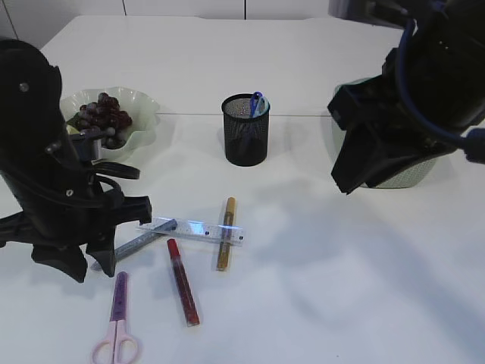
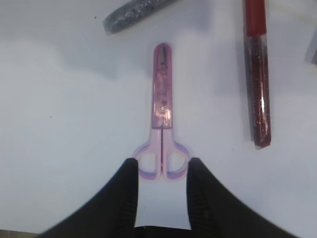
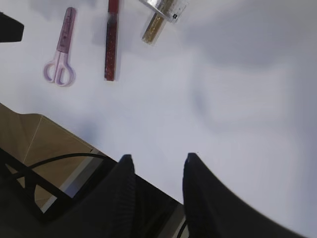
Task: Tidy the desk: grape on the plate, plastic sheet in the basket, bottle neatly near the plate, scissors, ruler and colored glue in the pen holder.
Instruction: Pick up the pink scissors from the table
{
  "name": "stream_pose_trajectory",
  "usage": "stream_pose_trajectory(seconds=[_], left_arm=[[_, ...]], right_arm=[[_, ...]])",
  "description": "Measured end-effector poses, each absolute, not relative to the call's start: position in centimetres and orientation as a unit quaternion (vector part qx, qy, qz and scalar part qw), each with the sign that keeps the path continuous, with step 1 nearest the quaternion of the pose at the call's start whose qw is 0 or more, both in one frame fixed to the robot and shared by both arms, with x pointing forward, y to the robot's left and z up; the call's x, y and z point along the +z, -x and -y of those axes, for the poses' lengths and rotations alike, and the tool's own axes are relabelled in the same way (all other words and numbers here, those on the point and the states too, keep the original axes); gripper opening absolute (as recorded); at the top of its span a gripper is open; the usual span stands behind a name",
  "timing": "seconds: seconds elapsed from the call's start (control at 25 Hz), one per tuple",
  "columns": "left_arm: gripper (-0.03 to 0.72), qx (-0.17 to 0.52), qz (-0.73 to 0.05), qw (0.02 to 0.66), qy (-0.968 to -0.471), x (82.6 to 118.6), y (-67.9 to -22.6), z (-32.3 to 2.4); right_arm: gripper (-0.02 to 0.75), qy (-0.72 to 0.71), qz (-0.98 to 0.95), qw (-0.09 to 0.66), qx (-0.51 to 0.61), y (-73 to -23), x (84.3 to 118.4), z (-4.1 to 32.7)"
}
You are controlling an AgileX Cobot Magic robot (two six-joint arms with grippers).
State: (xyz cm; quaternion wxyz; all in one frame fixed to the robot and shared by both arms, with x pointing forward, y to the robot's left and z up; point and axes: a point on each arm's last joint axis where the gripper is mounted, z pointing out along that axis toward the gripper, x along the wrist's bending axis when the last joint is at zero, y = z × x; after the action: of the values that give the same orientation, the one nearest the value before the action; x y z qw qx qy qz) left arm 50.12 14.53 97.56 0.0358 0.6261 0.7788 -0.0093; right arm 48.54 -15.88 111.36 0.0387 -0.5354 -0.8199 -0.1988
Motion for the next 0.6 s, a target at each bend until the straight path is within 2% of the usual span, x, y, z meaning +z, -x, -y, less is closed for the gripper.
stream_pose_trajectory(seconds=[0.6], left_arm=[[0.247,-0.012,-0.778,0.004,-0.628,93.9,-51.1,-13.8]], right_arm=[[0.276,0.526,0.824,0.061,-0.202,-45.4,110.7,16.8]])
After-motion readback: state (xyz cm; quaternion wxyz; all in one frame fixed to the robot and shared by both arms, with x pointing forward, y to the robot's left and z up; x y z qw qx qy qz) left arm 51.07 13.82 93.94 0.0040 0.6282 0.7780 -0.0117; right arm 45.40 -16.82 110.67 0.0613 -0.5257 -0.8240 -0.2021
